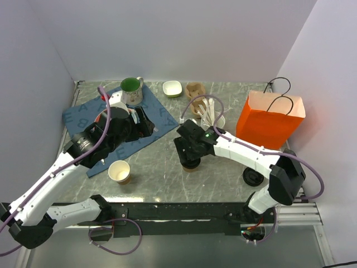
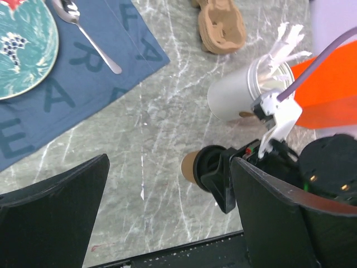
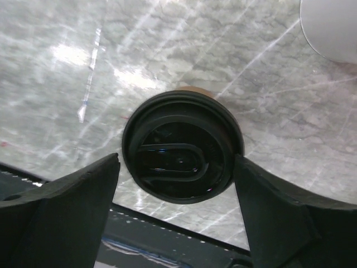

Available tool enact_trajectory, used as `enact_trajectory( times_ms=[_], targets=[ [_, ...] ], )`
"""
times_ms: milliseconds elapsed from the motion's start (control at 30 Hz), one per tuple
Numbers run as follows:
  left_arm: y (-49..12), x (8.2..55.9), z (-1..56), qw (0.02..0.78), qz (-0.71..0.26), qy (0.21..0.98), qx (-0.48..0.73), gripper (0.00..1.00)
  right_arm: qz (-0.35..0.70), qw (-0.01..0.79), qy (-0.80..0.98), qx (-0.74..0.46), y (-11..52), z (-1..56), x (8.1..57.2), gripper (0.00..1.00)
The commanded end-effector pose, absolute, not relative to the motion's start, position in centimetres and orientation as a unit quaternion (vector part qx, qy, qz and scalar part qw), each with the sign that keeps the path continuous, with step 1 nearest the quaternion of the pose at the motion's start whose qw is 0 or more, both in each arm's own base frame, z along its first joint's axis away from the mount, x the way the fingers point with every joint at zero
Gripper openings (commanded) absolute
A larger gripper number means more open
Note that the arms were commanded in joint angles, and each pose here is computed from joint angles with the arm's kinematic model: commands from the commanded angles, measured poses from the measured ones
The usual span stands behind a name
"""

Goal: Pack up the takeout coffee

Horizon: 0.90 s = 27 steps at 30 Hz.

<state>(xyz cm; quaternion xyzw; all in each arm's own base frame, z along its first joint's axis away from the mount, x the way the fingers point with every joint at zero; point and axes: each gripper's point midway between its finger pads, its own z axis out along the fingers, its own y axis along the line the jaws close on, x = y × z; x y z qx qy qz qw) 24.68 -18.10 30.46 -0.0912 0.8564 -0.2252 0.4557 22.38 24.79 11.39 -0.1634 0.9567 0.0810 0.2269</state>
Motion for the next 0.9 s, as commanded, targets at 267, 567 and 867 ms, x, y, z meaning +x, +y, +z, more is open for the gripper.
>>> enact_trajectory(
  times_ms=[267,567,867],
  targets=[
    [-15.5,24.7,31.6,0.496,-0.201,0.837,-0.117,0.97,0.034,0.249,0.954,-0.162,24.7,11.8,23.3,0.69],
    [-15.0,24.5,31.5,0.499,-0.193,0.837,-0.114,0.97,0.005,0.244,0.957,-0.157,24.6,11.7,24.3,0.69],
    [-15.0,24.7,31.8,0.508,-0.192,0.833,-0.106,0.97,-0.014,0.216,0.972,-0.096,19.7,10.8,21.1,0.69]
  ],
)
